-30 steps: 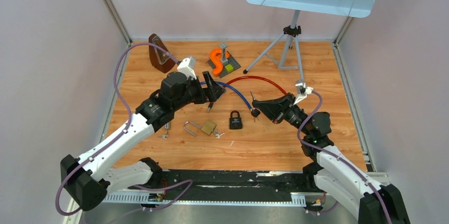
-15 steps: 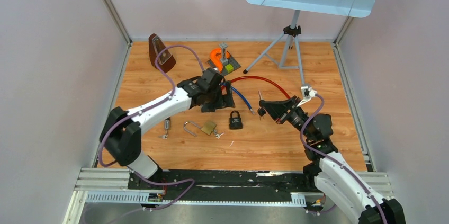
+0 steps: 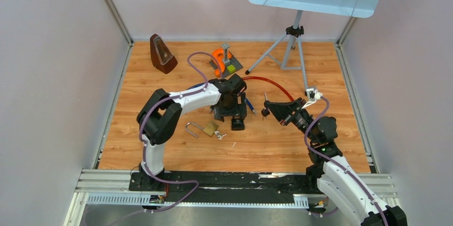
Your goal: Unlock with the key
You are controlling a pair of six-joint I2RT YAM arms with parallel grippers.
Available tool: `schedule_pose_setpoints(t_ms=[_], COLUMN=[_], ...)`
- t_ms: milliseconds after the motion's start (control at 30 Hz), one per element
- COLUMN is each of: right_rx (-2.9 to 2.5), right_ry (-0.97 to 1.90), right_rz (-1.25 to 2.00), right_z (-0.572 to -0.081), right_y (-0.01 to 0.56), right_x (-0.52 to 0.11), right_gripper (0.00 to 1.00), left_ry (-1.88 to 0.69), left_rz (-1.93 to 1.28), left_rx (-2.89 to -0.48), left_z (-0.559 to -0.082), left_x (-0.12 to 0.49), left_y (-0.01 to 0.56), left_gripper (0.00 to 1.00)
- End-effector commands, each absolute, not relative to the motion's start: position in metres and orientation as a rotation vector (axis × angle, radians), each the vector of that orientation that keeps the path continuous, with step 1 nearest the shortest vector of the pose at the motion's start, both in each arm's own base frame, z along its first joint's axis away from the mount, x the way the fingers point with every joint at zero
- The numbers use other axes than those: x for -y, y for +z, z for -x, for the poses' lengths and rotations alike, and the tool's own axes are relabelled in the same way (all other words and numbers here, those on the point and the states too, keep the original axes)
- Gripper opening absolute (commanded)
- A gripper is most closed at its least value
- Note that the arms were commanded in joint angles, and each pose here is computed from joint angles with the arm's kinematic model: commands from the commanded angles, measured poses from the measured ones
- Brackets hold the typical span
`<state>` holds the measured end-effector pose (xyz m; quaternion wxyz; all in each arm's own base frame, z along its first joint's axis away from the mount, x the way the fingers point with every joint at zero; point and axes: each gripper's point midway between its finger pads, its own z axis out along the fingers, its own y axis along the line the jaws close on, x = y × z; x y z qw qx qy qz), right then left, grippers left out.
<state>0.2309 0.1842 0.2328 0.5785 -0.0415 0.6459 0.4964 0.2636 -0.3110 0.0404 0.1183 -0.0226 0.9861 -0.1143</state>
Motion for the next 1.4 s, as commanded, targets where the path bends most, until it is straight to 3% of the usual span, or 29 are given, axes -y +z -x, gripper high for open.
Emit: schedule_pose_setpoints(t_ms=[0,133,267,400,500,733,900,1367], right_rx=[-1.476,-1.474,-1.471,-1.473,-1.470,-1.473,-1.488,-1.567], right_ry=[1.144,1.145,1.144,1.149,1.155,1.177,1.213,1.416], right_rz=[0.093,0.086,0.082,0.081,0.082,0.086,0.071,0.184], right_z=[-0.232,-0.232,-0.233,-0.233,-0.232,-0.232,-0.233,-0.225], right_y=[0.239,0.240,0.240,0.240,0.241,0.242,0.240,0.231], right_x=[-0.180,-0.178,-0.177,-0.177,-0.177,-0.180,-0.183,-0.223], right_gripper=[0.00,0.00,0.00,0.00,0.00,0.00,0.00,0.00], left_ry=[-0.349,-0.285,-0.241,-0.174,-0.038,0.276,0.500,0.540], left_rz=[0.052,0.025,0.009,-0.025,-0.054,-0.160,-0.187,-0.134], left_rx=[-2.896,-2.948,-2.980,-2.945,-2.851,-2.591,-2.465,-2.367], left_z=[-0.267,-0.259,-0.254,-0.260,-0.275,-0.301,-0.307,-0.314], left_x=[0.328,0.330,0.329,0.320,0.301,0.249,0.216,0.197], left_y=[0.037,0.018,0.010,0.016,0.030,0.091,0.120,0.168], left_gripper=[1.00,0.93,0.80,0.60,0.40,0.17,0.15,0.08])
